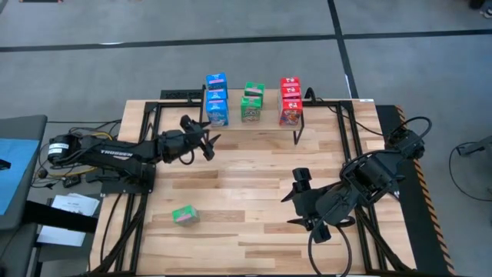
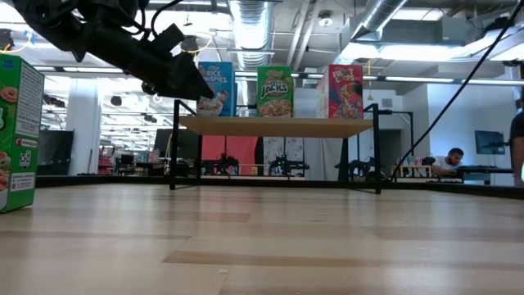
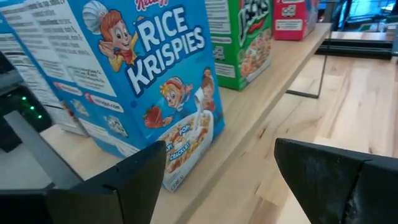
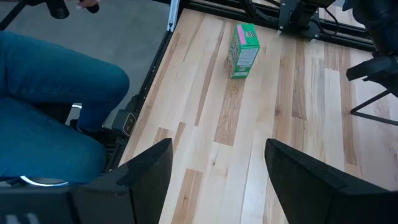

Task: Stack cereal on shelf
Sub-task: Put the blue cereal box on the shelf aligned with the other blue cereal boxes, then put the green cereal box on the shelf aligned with the other green cereal boxes

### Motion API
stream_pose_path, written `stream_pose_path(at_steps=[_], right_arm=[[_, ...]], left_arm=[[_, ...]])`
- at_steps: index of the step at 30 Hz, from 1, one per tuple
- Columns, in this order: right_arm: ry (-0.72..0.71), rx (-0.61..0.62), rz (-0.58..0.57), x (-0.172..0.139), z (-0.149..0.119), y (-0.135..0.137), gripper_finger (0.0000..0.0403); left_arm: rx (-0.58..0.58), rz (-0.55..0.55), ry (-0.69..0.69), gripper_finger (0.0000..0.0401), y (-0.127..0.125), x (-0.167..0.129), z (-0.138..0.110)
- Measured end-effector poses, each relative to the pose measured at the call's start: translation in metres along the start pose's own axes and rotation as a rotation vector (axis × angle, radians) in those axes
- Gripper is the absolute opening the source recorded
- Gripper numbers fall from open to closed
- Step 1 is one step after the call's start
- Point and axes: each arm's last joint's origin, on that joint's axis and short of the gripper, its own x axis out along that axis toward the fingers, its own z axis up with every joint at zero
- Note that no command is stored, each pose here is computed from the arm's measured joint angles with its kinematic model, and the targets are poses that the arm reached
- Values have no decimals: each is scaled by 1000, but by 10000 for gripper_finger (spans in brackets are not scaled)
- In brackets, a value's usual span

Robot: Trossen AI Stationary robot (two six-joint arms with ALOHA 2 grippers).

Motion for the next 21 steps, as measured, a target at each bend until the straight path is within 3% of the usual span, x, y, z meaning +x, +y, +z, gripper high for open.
stream_pose_path(at_steps=[5, 17, 21], right_arm=[[0, 0, 0, 0, 0, 0, 281], [0, 0, 0, 0, 0, 0, 281], [0, 1, 2, 0, 0, 0, 281]], left_arm=[[-14, 1, 1, 291, 2, 1, 0], [-45, -134, -11, 291, -16, -9, 1], [-105, -184, -11, 291, -26, -15, 2]])
